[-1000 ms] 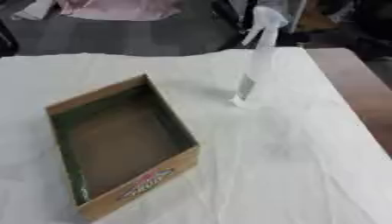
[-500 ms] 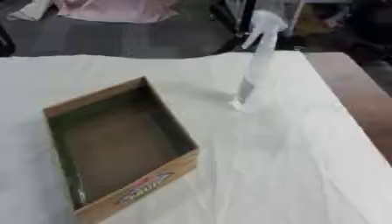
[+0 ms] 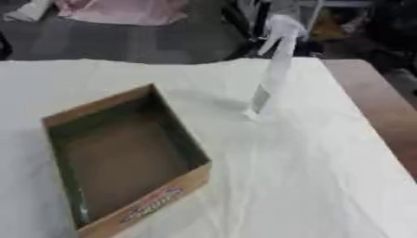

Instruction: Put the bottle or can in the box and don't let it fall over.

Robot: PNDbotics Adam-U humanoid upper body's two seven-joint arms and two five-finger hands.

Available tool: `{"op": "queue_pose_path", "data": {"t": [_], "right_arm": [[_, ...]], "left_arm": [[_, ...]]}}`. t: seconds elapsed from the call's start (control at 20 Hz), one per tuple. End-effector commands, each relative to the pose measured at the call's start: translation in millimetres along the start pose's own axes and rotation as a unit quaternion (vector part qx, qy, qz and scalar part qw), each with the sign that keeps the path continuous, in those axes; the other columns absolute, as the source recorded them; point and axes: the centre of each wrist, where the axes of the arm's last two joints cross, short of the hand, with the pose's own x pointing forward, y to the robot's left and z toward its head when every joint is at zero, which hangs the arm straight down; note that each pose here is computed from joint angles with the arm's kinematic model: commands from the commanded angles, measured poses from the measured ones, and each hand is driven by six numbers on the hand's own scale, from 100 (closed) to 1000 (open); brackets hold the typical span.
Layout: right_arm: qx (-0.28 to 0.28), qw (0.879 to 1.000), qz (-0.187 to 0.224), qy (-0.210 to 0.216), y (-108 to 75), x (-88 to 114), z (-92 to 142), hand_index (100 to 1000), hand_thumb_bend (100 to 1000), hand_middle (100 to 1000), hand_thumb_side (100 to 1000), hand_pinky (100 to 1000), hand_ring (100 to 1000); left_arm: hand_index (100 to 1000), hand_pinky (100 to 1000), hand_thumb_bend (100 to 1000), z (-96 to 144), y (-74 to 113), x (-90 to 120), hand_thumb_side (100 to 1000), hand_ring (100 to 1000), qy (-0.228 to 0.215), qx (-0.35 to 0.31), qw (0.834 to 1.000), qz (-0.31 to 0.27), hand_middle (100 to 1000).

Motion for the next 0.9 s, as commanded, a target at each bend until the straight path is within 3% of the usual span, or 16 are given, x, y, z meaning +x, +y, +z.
{"op": "queue_pose_path", "data": {"t": [0.05,0.9], "right_arm": [[0.004,1.000,0.023,-0.009,-13.4,7.3,1.1,871,321,1000,362,887,979],[0.033,0.997,0.007,-0.070,-2.4,20.3,-33.0,880,323,1000,362,897,996]], "left_arm": [[820,647,103,-6.7,2.7,9.7,762,486,-0.017,-0.013,1.000,-0.011,669],[820,648,102,-11.2,0.9,11.0,763,484,-0.026,-0.019,0.999,-0.009,668]]}}
